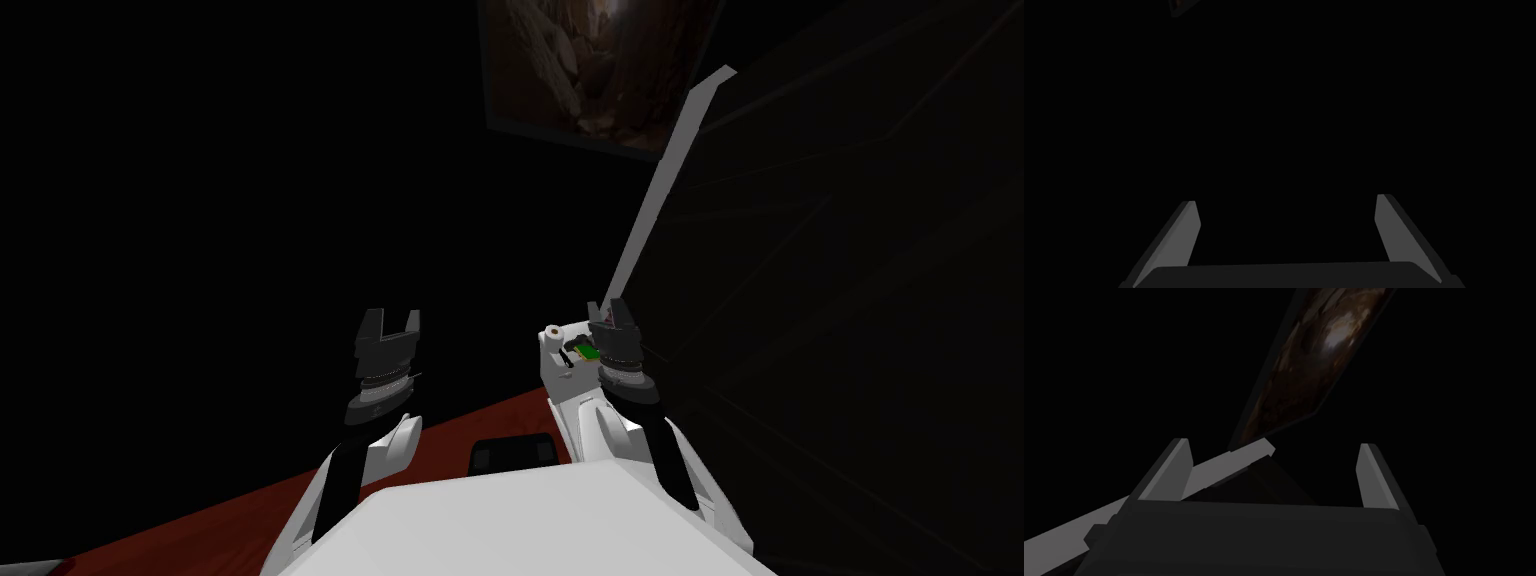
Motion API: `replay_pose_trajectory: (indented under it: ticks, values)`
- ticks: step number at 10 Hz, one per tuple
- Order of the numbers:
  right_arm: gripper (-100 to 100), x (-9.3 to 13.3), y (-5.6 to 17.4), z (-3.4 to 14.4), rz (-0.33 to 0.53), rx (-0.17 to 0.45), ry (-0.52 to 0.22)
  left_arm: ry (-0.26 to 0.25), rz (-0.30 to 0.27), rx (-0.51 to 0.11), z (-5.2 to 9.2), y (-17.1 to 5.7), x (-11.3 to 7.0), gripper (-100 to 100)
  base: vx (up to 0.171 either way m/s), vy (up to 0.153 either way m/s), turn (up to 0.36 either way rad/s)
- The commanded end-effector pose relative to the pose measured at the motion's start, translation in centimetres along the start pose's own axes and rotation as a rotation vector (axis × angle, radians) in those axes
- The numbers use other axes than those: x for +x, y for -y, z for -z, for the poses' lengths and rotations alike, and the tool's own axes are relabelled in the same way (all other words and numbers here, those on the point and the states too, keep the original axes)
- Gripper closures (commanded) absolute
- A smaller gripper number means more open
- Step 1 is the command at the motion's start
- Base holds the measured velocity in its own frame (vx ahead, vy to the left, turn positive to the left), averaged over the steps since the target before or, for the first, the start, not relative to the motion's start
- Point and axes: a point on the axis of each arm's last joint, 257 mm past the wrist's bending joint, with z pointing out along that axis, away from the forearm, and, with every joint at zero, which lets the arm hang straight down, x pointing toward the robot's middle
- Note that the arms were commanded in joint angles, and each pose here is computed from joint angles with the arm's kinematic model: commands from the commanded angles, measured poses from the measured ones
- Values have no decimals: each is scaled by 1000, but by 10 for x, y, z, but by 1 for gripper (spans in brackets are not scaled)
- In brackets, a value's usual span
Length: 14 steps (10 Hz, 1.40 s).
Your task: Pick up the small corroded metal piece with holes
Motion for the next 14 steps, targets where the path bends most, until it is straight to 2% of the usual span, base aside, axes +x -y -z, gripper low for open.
replay_pose_trajectory:
  ticks: [1, 4, 7, 8, 10, 11, 13, 14]
  values:
    - [-100, 10, 11, 2, 38, 21, -55, 0, 0, 0, 0, 0, 0, 0, -31, 18, -21]
    - [-100, 29, 36, 7, 128, 71, -147, 0, 0, 0, 0, 0, 0, 0, -63, 37, -35]
    - [-100, 47, 73, 18, 252, 139, -250, 0, 0, 0, 0, 0, 0, 0, -94, 48, -45]
    - [-100, 48, 74, 18, 262, 138, -257, 0, 0, 0, 0, 0, 0, 0, -78, 35, -15]
    - [-100, 58, 101, 27, 360, 184, -330, 0, 0, 0, 0, 0, 0, 0, -77, 30, -45]
    - [-100, 60, 103, 29, 372, 186, -339, 0, 0, 0, 0, 0, 0, 0, -69, 37, -20]
    - [-100, 66, 135, 41, 475, 237, -413, 0, 0, 0, 0, 0, 0, 0, -81, 46, -41]
    - [-100, 69, 136, 42, 495, 234, -427, 0, 0, 0, 0, 0, 0, 0, -77, 38, -32]
